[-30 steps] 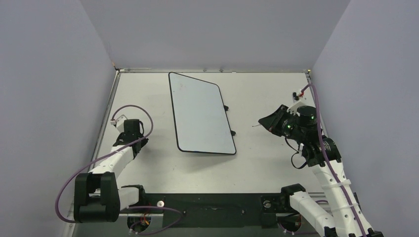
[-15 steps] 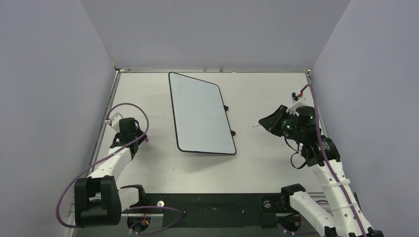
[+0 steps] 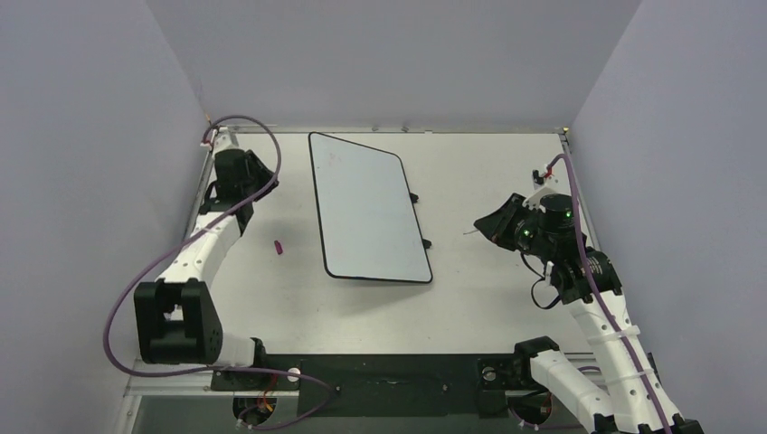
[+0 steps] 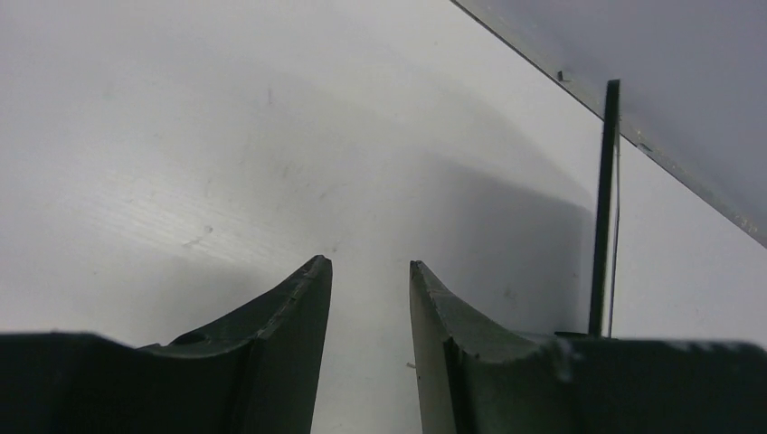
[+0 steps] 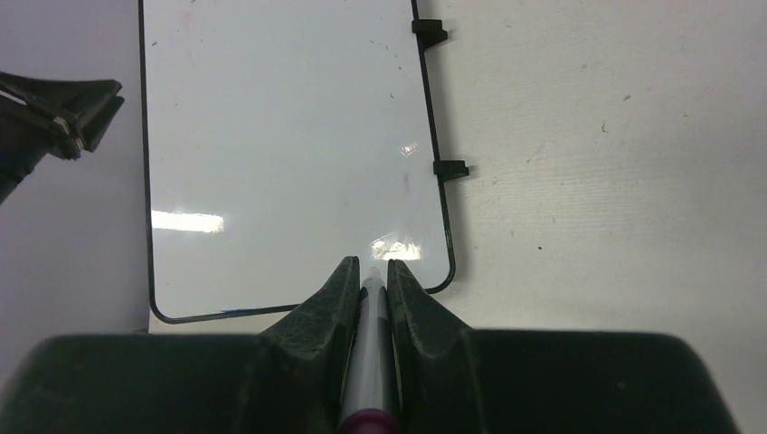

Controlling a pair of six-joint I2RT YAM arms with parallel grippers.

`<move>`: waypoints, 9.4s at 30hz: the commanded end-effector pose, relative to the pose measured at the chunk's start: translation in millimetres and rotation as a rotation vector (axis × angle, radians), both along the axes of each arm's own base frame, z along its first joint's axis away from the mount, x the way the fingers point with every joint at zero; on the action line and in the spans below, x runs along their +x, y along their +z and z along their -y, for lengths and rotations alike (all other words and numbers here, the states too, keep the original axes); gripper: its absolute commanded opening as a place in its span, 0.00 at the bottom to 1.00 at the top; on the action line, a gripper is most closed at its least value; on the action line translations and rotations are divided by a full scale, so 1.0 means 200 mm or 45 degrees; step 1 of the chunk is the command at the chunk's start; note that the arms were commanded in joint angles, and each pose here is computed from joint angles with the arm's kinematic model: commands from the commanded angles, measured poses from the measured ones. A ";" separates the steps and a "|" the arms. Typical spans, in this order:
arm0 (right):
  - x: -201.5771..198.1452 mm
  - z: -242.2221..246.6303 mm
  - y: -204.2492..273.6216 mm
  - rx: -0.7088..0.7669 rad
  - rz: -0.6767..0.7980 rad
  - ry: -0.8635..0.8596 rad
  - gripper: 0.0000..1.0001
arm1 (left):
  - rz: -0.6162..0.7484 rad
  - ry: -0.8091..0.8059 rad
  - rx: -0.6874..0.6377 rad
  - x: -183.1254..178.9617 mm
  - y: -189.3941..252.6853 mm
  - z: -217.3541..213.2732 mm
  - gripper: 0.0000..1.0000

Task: Write a sentence on the whiteboard
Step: Adjust the whiteboard at the center of the board, then hold the whiteboard on the whiteboard stand, then write a sentence on the whiteboard.

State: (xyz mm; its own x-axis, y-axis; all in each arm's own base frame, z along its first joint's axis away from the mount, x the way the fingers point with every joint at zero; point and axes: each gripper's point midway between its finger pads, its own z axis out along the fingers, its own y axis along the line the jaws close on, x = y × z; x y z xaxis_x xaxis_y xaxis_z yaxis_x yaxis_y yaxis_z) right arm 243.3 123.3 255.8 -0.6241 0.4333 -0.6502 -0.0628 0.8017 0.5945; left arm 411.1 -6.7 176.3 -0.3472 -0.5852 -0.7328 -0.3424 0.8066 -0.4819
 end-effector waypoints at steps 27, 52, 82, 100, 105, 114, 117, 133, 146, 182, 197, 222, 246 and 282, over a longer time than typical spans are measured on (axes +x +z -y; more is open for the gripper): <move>-0.09 0.08 0.12 -0.126 0.118 0.011 0.00 | -0.155 -0.451 0.395 0.58 0.05 0.67 0.31; -0.13 0.12 0.10 -0.163 0.125 0.002 0.00 | 0.081 -1.327 0.388 0.52 0.11 1.75 0.31; -0.14 0.09 0.13 -0.132 0.156 0.026 0.00 | 0.268 -1.367 0.361 0.36 0.66 1.61 0.49; -0.09 -0.09 0.20 0.088 0.434 0.199 0.00 | 0.137 -1.631 0.229 0.03 0.58 1.35 0.68; -0.06 -0.18 0.23 0.165 0.533 0.259 0.00 | 0.355 -1.582 0.350 -0.04 0.60 1.27 0.74; -0.05 -0.33 0.17 0.166 0.484 0.347 0.00 | 0.246 -1.700 0.183 0.00 0.45 1.25 0.76; -0.06 -0.34 0.17 0.161 0.480 0.354 0.00 | 0.182 -1.756 0.132 -0.01 0.40 1.27 0.76; -0.05 -0.44 0.14 0.150 0.454 0.411 0.00 | 0.003 -1.855 -0.099 -0.06 0.18 1.32 0.65; -0.01 -0.51 0.14 0.130 0.475 0.435 0.00 | -0.034 -1.785 -0.186 -0.04 0.12 1.35 0.51; 0.07 -0.92 0.18 0.198 0.737 0.539 0.00 | -0.031 -1.565 -0.170 -0.05 0.17 1.32 0.00; 0.05 -0.92 0.20 0.154 0.750 0.557 0.00 | -0.049 -1.700 -0.187 -0.06 0.18 1.36 0.47; 0.02 -0.91 0.19 0.138 0.730 0.589 0.00 | -0.197 -1.776 -0.191 -0.09 0.06 1.36 0.38; 0.00 -0.92 0.16 0.149 0.708 0.609 0.00 | -0.216 -1.798 -0.165 -0.10 0.10 1.38 0.24; 0.14 -1.06 0.08 0.121 0.837 0.466 0.00 | 0.128 -1.937 0.142 -0.25 0.21 1.46 0.00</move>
State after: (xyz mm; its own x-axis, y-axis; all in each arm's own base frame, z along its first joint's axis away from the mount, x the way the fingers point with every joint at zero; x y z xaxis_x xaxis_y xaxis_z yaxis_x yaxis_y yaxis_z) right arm 269.3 329.8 255.8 -0.3005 0.3168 -0.8996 -0.6589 0.6131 0.4360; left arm 353.7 -291.4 212.1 -0.6527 0.2759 -0.7055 0.7488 0.3766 -0.5455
